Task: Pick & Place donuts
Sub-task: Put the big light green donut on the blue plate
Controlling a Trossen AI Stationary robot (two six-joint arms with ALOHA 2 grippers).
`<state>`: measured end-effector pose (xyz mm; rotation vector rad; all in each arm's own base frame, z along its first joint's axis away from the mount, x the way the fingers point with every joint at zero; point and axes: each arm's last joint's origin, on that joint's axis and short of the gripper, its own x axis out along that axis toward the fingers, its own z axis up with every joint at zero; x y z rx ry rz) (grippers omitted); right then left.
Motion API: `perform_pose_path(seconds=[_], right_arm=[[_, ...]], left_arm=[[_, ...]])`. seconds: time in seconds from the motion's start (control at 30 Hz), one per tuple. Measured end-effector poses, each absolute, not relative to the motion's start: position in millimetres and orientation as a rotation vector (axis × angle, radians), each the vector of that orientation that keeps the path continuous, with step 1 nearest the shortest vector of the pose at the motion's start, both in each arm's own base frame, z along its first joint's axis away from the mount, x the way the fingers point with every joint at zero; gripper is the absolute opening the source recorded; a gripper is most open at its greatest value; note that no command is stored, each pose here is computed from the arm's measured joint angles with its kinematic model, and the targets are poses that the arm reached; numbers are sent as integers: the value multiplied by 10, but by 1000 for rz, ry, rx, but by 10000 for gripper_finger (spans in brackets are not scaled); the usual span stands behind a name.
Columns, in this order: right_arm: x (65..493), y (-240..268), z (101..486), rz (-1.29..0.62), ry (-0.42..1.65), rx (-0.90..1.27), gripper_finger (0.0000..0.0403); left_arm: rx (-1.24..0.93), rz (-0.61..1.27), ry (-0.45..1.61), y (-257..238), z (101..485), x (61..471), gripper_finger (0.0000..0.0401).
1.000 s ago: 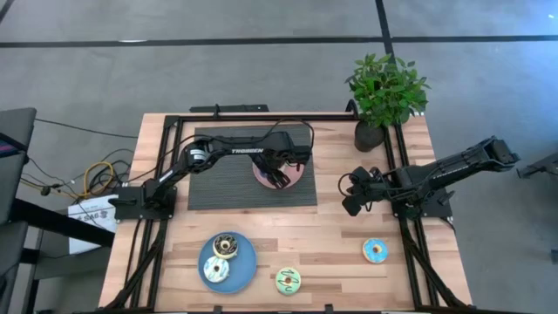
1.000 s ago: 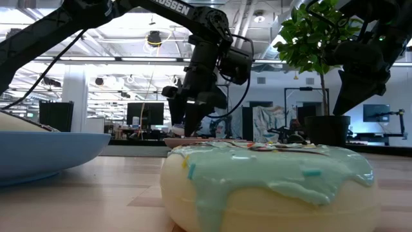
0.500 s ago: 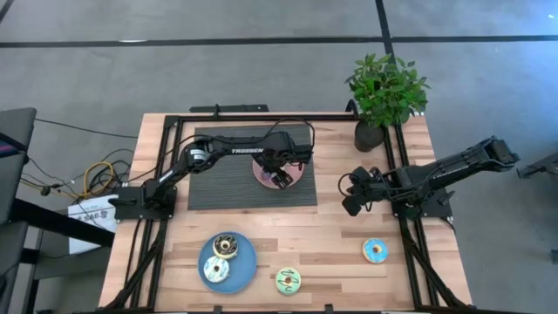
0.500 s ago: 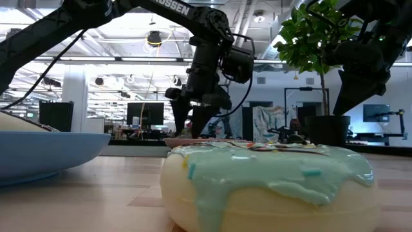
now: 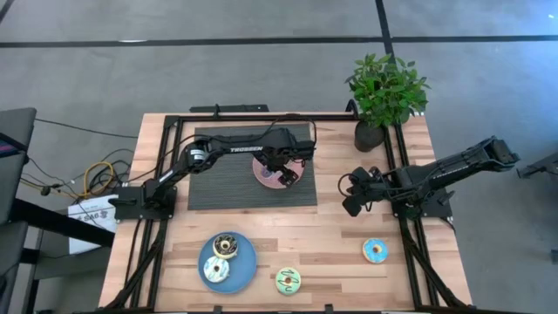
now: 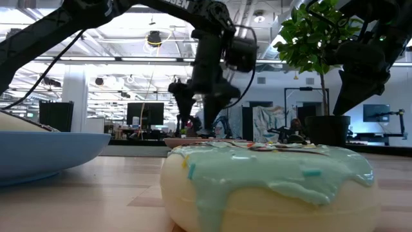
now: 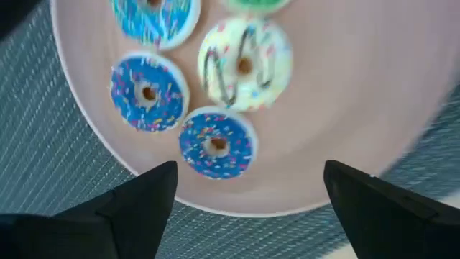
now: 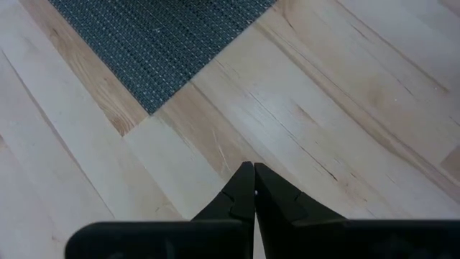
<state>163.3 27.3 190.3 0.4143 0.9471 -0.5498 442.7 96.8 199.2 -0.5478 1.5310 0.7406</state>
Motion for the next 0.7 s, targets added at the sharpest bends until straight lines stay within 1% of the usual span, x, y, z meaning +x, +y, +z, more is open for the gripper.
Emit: perform_pose_path(seconds=[0.13,0.3,0.5,0.63,0.7], right_arm=[[1633,273,1903,-550,947,415,0],[1633,275,1902,-545,951,418,0],[1631,281,1899,-530,963,429,0],[1630,287,1897,-512,977,440,0],[1629,290,1896,-492,989,425,0]], left_arm=[[-555,717,1441,895,2208,4514,345],[-565,662,1279,660,2502,4663,345],[-576,569,1126,173,2616,4811,345],[-592,549,1110,-230,2619,4821,345],[-593,570,1085,-441,2622,4812,345]])
